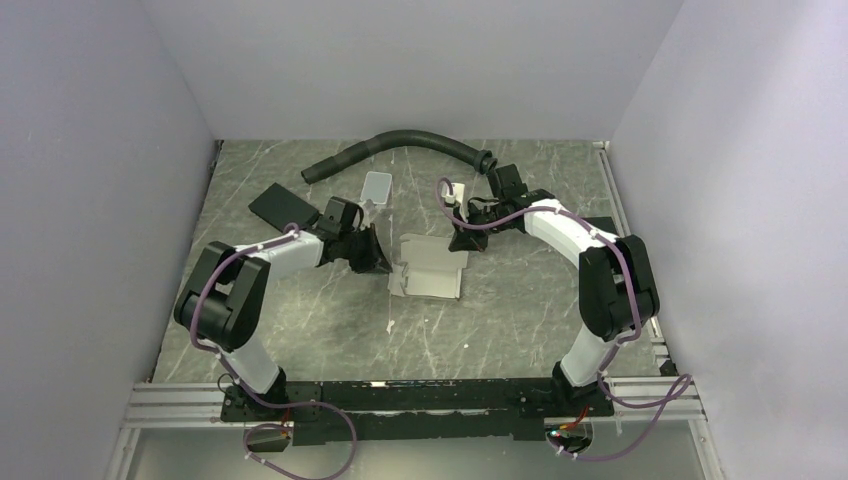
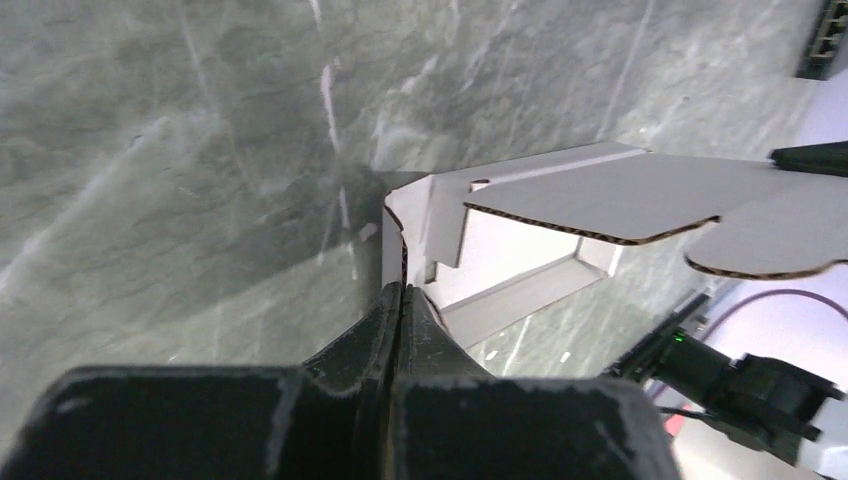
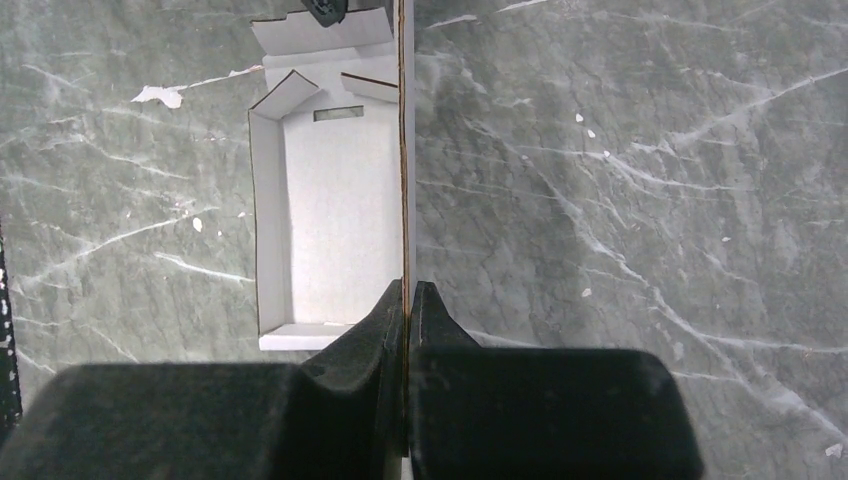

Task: Fold the paper box
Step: Fold the paper box at the center of the board.

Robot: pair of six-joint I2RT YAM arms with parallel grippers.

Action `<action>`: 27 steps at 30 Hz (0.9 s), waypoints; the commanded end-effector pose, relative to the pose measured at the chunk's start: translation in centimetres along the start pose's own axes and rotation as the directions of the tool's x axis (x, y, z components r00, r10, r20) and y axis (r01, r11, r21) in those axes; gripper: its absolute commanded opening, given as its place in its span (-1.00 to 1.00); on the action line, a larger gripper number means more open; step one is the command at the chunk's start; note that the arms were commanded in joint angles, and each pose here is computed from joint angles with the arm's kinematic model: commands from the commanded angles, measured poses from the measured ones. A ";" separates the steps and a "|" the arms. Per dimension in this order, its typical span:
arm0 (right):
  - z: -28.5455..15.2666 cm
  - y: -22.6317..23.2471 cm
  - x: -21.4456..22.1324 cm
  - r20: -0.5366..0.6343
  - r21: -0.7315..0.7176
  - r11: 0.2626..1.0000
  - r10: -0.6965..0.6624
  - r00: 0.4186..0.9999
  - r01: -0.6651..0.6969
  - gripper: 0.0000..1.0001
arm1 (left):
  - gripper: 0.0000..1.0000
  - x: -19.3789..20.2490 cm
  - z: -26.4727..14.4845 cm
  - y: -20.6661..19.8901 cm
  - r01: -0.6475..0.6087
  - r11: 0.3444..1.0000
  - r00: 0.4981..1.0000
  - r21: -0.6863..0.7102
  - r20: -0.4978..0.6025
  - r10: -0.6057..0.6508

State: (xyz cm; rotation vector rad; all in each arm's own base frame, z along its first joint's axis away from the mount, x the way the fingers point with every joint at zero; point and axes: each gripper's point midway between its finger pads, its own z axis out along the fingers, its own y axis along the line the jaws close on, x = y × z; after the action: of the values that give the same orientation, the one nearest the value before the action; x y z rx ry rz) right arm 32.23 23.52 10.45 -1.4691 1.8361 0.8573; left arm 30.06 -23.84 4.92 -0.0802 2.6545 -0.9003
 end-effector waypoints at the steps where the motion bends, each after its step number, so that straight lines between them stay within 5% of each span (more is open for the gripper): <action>1: -0.6 -0.2 -2.3 0.066 0.022 0.998 -0.065 0.996 0.064 -1.00 | -0.90 -0.3 -0.1 -4.0 0.030 0.974 0.999 0.223 -0.027 -0.024; 20: -0.4 -0.1 -2.1 0.067 0.020 0.999 -0.051 0.996 0.050 -1.00 | -0.63 1.3 1.0 -3.8 0.097 0.930 0.991 0.355 -0.116 -0.060; 27: -0.4 -0.1 -2.2 0.069 0.016 0.999 -0.049 0.996 0.048 -1.00 | -0.58 1.5 1.1 -2.4 0.056 0.960 0.995 0.275 -0.097 -0.030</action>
State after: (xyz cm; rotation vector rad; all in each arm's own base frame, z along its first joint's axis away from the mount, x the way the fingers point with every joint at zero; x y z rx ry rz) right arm 32.25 23.43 10.49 -1.4521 1.8429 0.8524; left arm 29.30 -27.24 5.69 -0.0743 2.5618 -1.3764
